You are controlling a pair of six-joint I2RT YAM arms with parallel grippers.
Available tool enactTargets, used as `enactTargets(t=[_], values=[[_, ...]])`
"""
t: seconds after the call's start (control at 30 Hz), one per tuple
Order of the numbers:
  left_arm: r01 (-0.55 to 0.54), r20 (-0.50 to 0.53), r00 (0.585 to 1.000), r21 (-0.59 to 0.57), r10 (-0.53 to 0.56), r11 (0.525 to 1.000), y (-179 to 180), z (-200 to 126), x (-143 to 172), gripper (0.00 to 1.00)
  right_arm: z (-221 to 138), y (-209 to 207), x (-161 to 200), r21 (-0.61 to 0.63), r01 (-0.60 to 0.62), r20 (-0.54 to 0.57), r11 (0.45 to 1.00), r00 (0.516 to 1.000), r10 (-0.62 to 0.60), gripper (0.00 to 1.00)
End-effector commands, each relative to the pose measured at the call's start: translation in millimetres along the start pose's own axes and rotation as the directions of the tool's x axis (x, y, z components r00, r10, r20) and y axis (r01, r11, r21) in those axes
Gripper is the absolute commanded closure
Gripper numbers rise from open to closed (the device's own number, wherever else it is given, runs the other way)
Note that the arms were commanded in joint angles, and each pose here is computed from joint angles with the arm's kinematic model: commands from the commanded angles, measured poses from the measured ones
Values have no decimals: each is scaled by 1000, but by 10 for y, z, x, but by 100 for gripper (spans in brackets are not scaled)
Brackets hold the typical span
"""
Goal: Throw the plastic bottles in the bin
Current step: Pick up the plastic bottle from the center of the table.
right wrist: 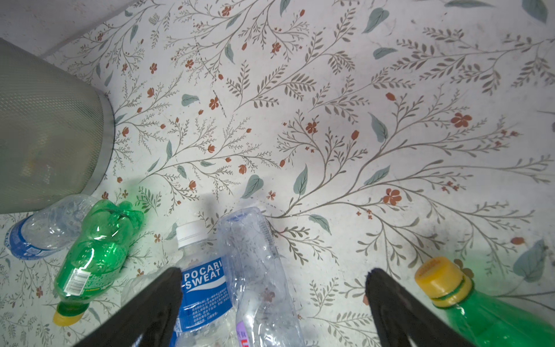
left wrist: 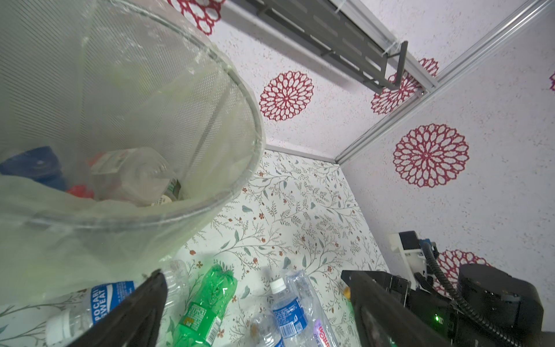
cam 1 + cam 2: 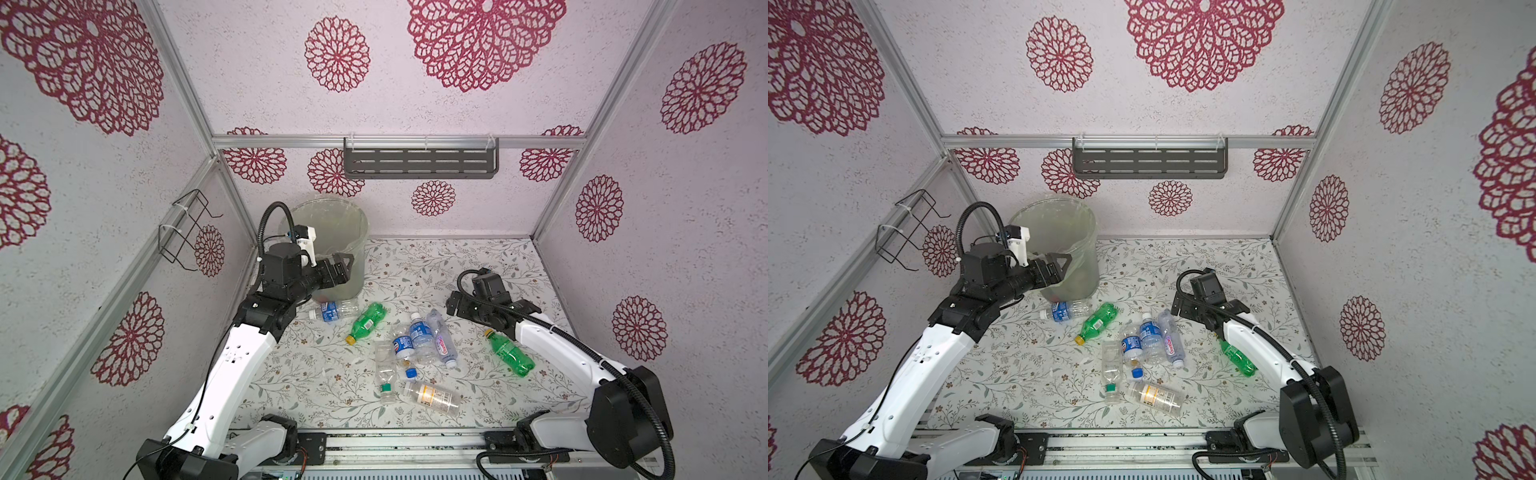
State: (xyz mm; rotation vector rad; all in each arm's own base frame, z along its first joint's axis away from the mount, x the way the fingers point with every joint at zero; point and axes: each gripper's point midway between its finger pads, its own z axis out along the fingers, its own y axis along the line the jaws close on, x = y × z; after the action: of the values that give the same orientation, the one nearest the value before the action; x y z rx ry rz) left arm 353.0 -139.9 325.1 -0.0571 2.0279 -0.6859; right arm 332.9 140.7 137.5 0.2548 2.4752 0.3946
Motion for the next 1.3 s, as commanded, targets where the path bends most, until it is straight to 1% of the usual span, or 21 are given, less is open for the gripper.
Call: enactTargets(t=[0.0,0.37,0.57,0.87,1.27], values=[[-23,10,1000,17,23,1000,-89,30,25,3,-59,42,39,-48,20,-1,999,1000,-20,1],[-47,-50,998,32,48,998,-225,186,272,3,96,31,321,-87,-23,-78,996,997,17,1],[-53,-77,996,34,55,998,-266,268,376,3,157,32,438,-94,-30,-105,995,994,20,4],[-54,-109,992,26,57,998,-260,373,511,3,254,71,568,-96,-20,-143,995,990,7,10],[-50,-145,988,7,50,999,-201,476,648,3,368,115,712,-109,-20,-184,994,983,-1,24]])
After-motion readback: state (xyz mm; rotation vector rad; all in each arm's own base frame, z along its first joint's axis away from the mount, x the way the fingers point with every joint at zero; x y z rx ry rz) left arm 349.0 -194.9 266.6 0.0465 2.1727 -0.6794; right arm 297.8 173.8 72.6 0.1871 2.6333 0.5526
